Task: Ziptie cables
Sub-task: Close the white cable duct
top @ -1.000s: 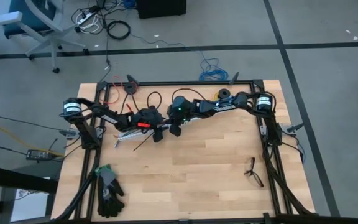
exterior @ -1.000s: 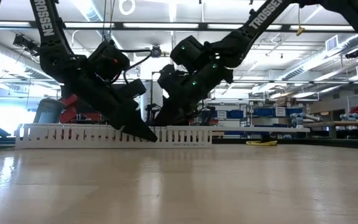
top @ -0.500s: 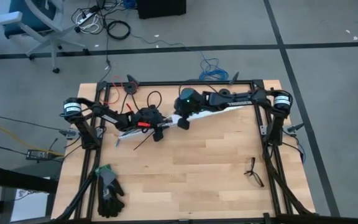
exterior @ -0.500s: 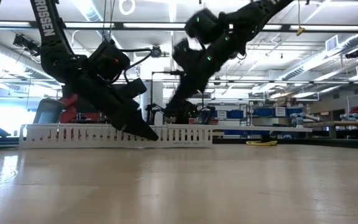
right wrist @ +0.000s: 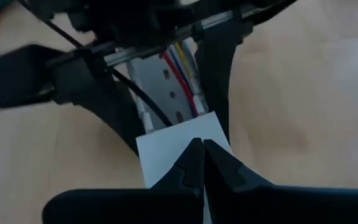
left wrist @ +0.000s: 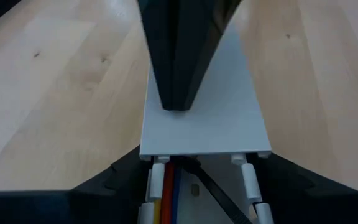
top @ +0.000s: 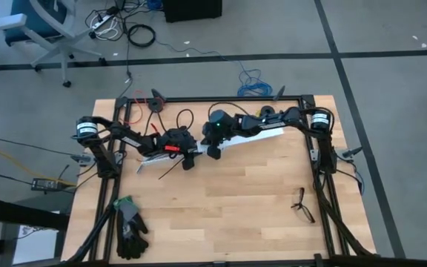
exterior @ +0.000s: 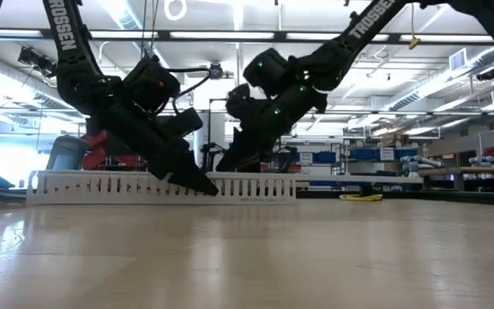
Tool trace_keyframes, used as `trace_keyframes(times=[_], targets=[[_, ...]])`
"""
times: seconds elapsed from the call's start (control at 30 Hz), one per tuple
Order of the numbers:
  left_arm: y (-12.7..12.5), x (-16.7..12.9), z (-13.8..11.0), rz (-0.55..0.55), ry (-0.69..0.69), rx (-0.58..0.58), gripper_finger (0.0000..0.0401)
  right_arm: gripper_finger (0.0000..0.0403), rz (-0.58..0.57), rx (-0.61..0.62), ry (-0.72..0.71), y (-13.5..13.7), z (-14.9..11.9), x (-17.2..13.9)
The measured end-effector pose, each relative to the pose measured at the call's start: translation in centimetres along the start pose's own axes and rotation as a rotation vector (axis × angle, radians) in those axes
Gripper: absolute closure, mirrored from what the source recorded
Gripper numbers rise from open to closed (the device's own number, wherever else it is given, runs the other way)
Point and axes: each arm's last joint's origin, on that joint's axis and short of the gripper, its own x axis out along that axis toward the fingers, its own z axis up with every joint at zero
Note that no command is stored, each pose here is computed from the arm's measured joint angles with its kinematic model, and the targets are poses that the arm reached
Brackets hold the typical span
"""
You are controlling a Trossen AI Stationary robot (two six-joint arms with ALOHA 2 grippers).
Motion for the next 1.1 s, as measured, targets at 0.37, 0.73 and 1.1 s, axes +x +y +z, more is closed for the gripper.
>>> trace_keyframes(times=[0.37, 0.73, 1.1], targets=[[0.3, 0.1, 0.5, 0.084, -0.018, -0.044, 0.0158, 0.0403, -0.059, -0.121, -0.132, 1.2, 3.5, -4.4], [0.3, 0.0, 0.8, 0.068, -0.02, -0.051, 0.0081, 0.0403, -0.072, -0.104, -0.111, 0.5, 3.3, -4.6], [0.1, -3.2, 0.9, 0.045, 0.102, -0.088, 0.0078, 0.0403, -0.081, -0.09, -0.089, -0.1, 3.1, -4.8]])
